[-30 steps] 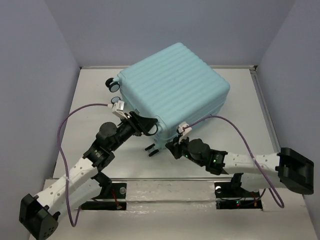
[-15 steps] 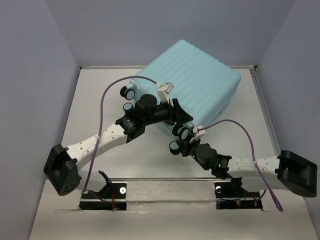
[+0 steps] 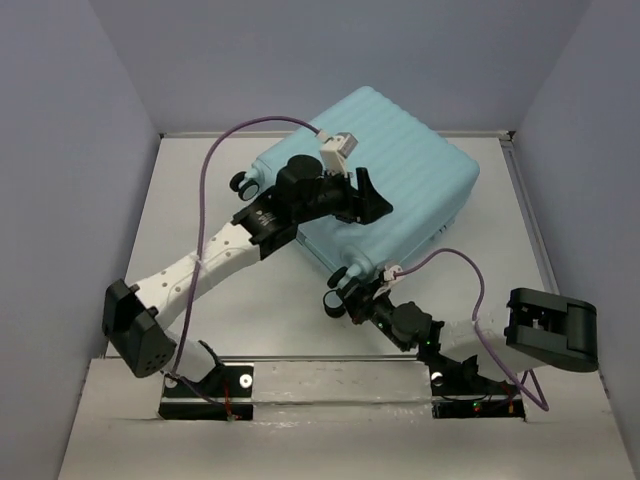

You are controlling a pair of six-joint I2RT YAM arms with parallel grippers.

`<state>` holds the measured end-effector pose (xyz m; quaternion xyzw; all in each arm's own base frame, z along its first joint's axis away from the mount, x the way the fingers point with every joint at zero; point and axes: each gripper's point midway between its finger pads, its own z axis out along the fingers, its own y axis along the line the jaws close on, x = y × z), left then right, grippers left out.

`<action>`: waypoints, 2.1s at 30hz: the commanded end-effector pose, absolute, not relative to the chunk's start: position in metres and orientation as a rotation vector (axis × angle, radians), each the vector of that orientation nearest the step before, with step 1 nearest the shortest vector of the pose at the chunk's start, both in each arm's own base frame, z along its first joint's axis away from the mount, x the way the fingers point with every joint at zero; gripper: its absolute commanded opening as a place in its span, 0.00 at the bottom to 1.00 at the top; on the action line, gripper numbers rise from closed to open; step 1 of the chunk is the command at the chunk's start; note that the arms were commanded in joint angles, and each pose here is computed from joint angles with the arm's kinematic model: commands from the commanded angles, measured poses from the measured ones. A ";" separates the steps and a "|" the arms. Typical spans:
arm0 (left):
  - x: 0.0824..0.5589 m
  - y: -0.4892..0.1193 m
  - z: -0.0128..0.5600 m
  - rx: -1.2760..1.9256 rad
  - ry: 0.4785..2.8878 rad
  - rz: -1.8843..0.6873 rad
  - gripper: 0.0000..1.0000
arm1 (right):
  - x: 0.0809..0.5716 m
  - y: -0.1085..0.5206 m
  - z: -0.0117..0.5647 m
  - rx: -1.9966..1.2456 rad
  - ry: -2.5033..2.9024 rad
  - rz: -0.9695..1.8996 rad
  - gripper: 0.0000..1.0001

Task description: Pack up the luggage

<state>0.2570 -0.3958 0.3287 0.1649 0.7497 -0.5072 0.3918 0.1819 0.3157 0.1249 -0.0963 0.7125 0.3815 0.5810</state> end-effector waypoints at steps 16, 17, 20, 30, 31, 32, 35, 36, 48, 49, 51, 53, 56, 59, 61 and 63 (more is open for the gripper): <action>0.322 -0.104 0.264 0.059 1.941 -0.549 0.99 | 0.157 0.267 0.185 -0.183 1.622 1.002 0.07; 0.321 -0.107 0.261 0.083 1.940 -0.557 0.99 | 0.157 0.257 0.197 -0.145 1.592 1.023 0.07; 0.313 -0.117 0.251 0.153 1.957 -0.612 0.99 | 0.157 0.233 0.205 -0.109 1.601 0.985 0.07; 0.333 -0.097 0.261 0.101 1.946 -0.409 0.99 | 0.148 0.231 0.208 -0.190 1.693 0.951 0.07; 0.337 -0.093 0.258 0.094 1.952 -0.378 0.99 | 0.149 0.237 0.200 -0.218 1.726 0.926 0.07; 0.337 -0.097 0.257 0.108 1.955 -0.382 0.99 | 0.149 0.239 0.198 -0.225 1.737 0.916 0.07; 0.340 -0.109 0.253 0.166 1.964 -0.402 0.99 | 0.151 0.244 0.200 -0.245 1.746 0.893 0.07; 0.341 -0.111 0.253 0.183 1.966 -0.404 0.99 | 0.151 0.244 0.202 -0.246 1.742 0.896 0.07; 0.365 -0.139 0.232 0.316 2.039 -0.446 0.82 | 0.151 0.229 0.187 -0.207 1.807 0.842 0.24; 0.366 -0.143 0.230 0.324 2.044 -0.462 0.77 | 0.153 0.225 0.184 -0.200 1.815 0.818 0.31; 0.369 -0.143 0.230 0.320 2.037 -0.461 0.55 | 0.156 0.219 0.184 -0.172 1.825 0.797 0.48; 0.370 -0.143 0.232 0.319 2.031 -0.459 0.23 | 0.157 0.210 0.183 -0.153 1.849 0.753 0.67; 0.369 -0.144 0.233 0.309 2.026 -0.468 0.06 | 0.165 0.195 0.180 -0.099 1.868 0.666 0.68; 0.364 -0.144 0.229 0.290 2.032 -0.486 0.06 | 0.175 0.186 0.181 -0.068 1.870 0.612 0.57; 0.355 -0.148 0.225 0.278 2.038 -0.520 0.06 | 0.191 0.174 0.180 -0.013 1.884 0.552 0.46; 0.346 -0.153 0.215 0.276 2.060 -0.541 0.06 | 0.215 0.155 0.182 0.054 1.887 0.465 0.41</action>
